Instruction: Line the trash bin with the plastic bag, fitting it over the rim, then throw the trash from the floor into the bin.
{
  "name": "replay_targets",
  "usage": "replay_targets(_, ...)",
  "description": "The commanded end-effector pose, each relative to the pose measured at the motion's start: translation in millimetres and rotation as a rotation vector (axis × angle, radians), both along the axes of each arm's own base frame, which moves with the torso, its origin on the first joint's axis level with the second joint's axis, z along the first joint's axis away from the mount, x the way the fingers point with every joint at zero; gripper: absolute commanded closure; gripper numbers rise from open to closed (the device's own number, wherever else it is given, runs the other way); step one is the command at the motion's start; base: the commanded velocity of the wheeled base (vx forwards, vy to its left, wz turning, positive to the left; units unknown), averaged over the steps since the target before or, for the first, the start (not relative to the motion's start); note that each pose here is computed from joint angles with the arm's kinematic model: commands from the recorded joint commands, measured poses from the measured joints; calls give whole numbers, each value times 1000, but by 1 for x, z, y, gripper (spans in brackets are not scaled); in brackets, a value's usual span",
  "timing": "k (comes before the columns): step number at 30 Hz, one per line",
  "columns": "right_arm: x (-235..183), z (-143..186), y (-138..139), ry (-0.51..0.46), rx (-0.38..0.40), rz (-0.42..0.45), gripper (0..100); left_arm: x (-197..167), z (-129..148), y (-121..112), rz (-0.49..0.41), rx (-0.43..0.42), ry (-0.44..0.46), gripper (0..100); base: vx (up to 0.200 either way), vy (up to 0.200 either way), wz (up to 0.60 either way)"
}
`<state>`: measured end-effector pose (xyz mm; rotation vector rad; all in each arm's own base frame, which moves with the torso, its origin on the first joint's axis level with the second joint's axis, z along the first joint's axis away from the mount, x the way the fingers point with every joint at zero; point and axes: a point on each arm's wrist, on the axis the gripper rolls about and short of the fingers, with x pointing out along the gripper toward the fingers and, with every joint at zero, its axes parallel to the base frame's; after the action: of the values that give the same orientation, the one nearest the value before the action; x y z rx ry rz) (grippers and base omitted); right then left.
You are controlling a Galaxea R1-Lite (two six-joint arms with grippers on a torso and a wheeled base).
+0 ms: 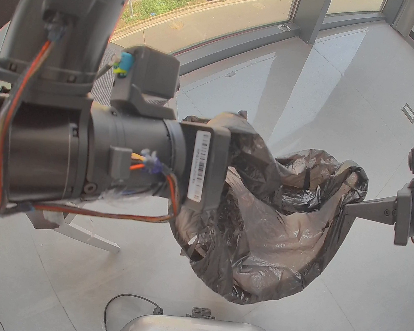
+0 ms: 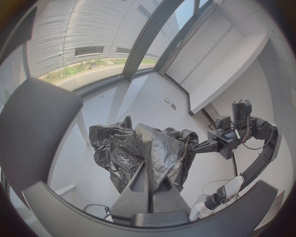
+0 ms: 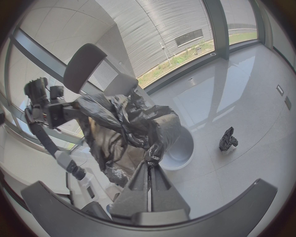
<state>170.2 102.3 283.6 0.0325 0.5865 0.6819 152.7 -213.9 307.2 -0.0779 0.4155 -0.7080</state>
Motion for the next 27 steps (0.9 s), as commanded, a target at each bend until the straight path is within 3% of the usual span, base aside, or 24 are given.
replay_targets(1,-4,26,-8,-6,45,25,100,7,-18,-9,27,13,98,100,0,0,0)
replay_targets(13,-16,22,-15,114,-16,24,100,26,-59,-38,-1,109,204,100,0,0,0)
replay_targets(21,-2,-7,-14,229,-88,7,100,48,-80,-48,2,137,263,100,0,0,0)
replay_targets(27,20,-26,-13,287,-148,-5,100,68,-100,-70,-6,145,323,100,0,0,0)
